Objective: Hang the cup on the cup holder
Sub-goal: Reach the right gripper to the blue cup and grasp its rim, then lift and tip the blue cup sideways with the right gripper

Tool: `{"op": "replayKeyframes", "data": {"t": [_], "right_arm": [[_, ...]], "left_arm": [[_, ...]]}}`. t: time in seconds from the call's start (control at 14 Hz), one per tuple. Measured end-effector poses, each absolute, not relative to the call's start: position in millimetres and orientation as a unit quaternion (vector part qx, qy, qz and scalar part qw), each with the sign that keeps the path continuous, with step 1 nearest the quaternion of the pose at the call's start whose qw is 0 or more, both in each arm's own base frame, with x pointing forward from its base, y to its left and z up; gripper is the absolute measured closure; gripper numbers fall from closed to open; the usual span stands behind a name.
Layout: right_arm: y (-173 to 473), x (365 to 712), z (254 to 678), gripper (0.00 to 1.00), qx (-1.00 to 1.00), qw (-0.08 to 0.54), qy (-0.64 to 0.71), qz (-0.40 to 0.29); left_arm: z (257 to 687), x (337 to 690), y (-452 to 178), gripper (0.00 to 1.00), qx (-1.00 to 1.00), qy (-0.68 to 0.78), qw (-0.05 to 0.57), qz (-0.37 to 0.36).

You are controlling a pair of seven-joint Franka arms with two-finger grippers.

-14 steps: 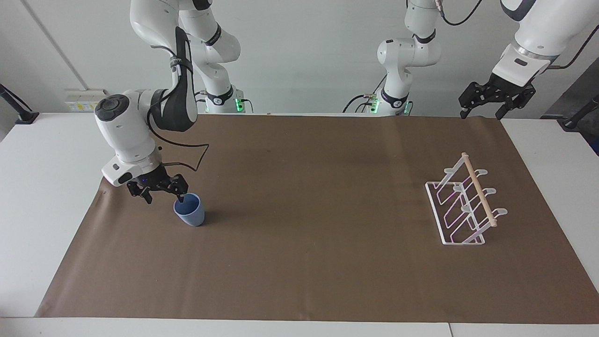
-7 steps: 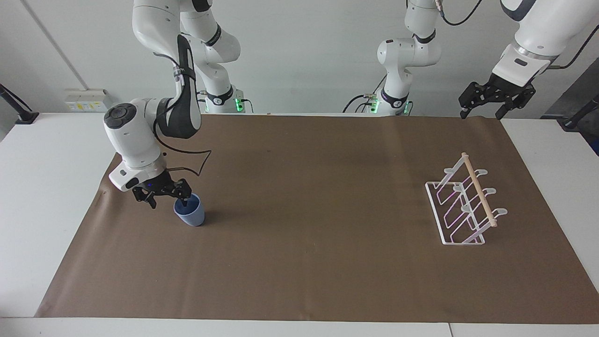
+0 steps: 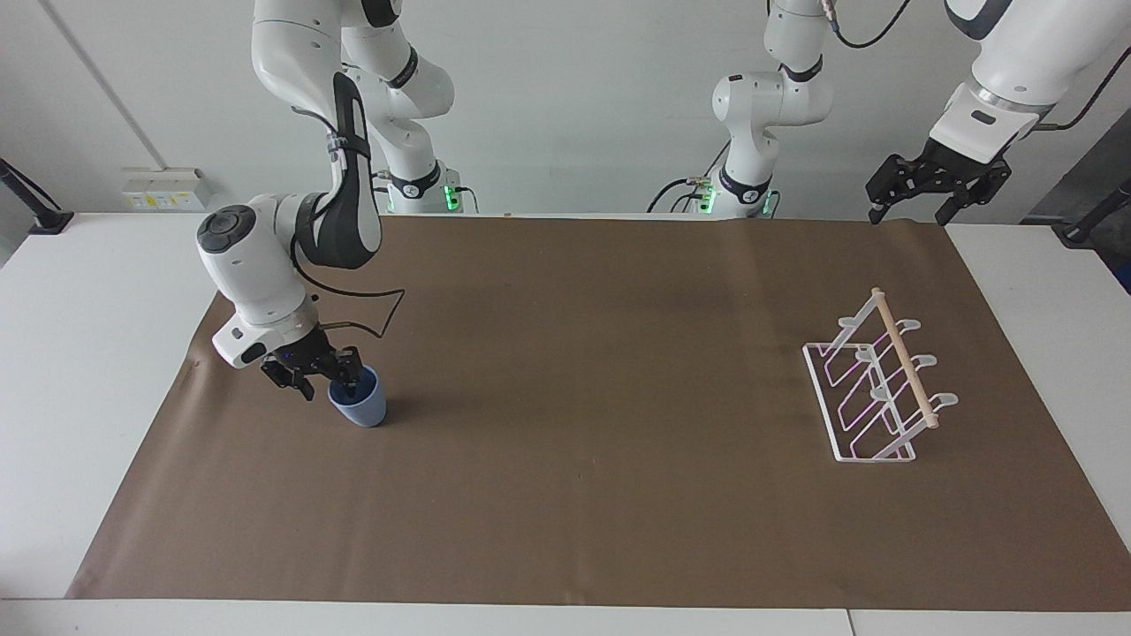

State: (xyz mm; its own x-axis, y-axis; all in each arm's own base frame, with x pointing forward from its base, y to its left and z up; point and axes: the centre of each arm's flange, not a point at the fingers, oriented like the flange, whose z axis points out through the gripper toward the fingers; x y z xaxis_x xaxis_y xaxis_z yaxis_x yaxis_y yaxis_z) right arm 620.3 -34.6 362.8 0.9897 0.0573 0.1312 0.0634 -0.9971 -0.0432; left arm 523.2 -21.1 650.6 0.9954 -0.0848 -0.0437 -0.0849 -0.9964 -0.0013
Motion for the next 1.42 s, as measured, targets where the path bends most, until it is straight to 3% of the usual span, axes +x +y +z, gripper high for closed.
{"op": "replayKeyframes", "data": {"t": [0.36, 0.71, 1.21, 1.42], "right_arm": [[-34, 621, 364, 0.96, -0.997, 0.024, -0.033, -0.066], [-33, 627, 379, 0.96, -0.996, 0.025, -0.035, -0.073], [-15, 637, 458, 0.96, -0.994, 0.037, -0.054, -0.082], [-3, 634, 482, 0.96, -0.991, 0.086, -0.040, -0.096]], "left_arm": [[651, 523, -21, 0.00, -0.999, 0.042, 0.002, 0.022], [651, 523, -21, 0.00, -0.999, 0.042, 0.002, 0.022], [651, 523, -21, 0.00, -0.999, 0.042, 0.002, 0.022], [651, 523, -21, 0.00, -0.999, 0.042, 0.002, 0.022]]}}
